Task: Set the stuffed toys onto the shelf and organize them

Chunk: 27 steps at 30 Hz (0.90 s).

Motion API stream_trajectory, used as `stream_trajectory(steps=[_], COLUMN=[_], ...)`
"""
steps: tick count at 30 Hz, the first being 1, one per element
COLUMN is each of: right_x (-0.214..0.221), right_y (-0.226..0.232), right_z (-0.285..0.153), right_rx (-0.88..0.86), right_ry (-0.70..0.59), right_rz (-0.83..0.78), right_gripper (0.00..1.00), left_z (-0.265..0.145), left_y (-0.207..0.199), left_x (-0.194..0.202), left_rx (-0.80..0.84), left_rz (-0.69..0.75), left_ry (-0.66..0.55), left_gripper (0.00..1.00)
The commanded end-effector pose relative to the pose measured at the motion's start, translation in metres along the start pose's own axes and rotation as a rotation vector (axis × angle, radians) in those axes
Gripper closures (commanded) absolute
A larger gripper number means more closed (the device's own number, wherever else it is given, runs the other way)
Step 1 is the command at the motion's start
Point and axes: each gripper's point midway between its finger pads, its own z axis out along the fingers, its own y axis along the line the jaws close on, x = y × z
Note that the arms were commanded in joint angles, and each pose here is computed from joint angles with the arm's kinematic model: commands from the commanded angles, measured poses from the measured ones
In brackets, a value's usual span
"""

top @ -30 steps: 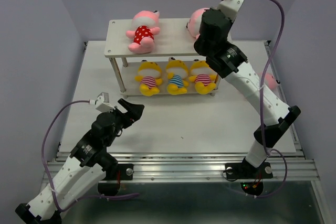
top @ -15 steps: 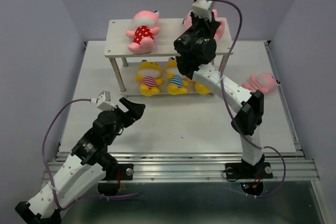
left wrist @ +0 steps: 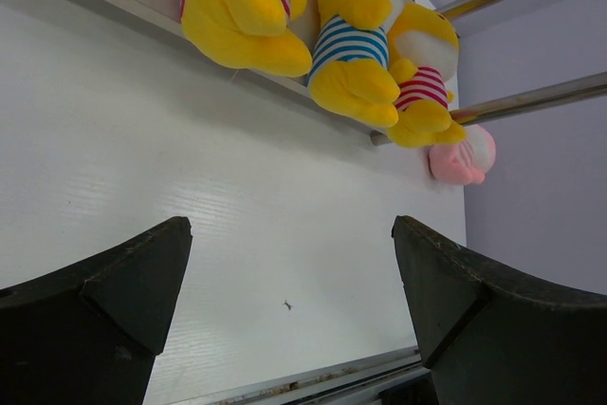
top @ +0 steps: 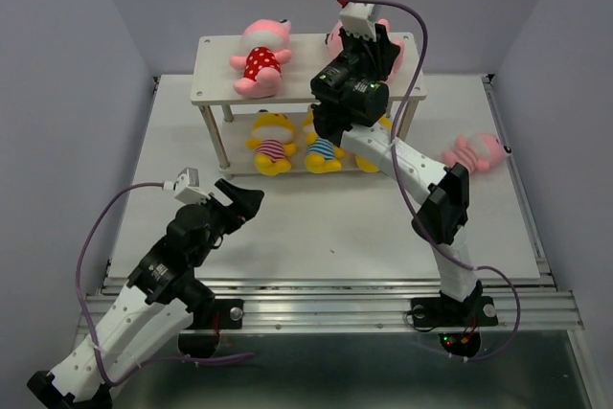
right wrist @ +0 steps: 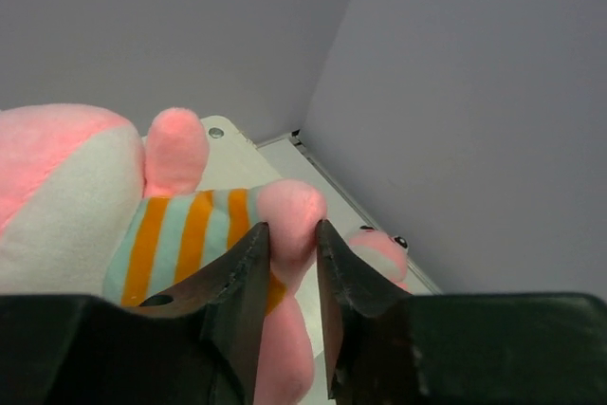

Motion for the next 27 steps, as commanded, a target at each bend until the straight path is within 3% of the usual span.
stream_trajectory(steps=[1, 3, 4, 6, 7, 9, 11, 17, 21, 26, 27], right_x=[0.028, 0.026, 0.024, 0.021, 0.02, 0.017, 0.015, 0.012, 0.021, 0.009, 0.006], right_y=[-0.02, -0.022, -0.022, -0.026, -0.028, -0.031, -0.036, -0.048, -0.057, -0.107, -0.116], right_z=[-0.019, -0.019, -0.023, -0.023, -0.023, -0.026, -0.029, -0.035, -0.046, -0.037, -0.034], right_rx=[-0.055, -0.056, -0.068, -0.071, -0.072, -0.082, -0.092, -0.119, -0.168, -0.131, -0.123], right_ry=[0.272, 0.272, 0.272, 0.271, 0.271, 0.27, 0.27, 0.266, 0.223, 0.114, 0.083], right_rz=[0.508, 0.512, 0.518, 0.516, 0.521, 0.52, 0.526, 0.48, 0.23, 0.183, 0.096], right_gripper=[0.65, 0.6, 0.49, 0.38, 0.3, 0.05, 0.0, 0.0, 0.0, 0.0, 0.0], left_z=[-0.004, -0.005, -0.005, -0.004, -0.004, -0.003, -0.002, 0.0, 0.0, 0.0, 0.0], left_y=[-0.009, -0.01, -0.01, -0.011, -0.012, -0.013, -0.014, -0.016, -0.02, -0.02, -0.022], left_x=[-0.009, -0.01, -0.01, -0.01, -0.01, -0.009, -0.009, -0.007, -0.006, -0.004, -0.004], left_rx=[0.027, 0.032, 0.033, 0.035, 0.038, 0.039, 0.039, 0.049, 0.069, 0.07, 0.078], left_rz=[-0.013, -0.017, -0.017, -0.017, -0.018, -0.014, -0.011, -0.008, 0.006, 0.017, 0.016], left_ry=[-0.028, -0.032, -0.032, -0.03, -0.03, -0.025, -0.024, -0.012, -0.007, 0.005, 0.003], left_gripper=[0.01, 0.01, 0.01, 0.01, 0.01, 0.01, 0.01, 0.01, 0.01, 0.01, 0.01])
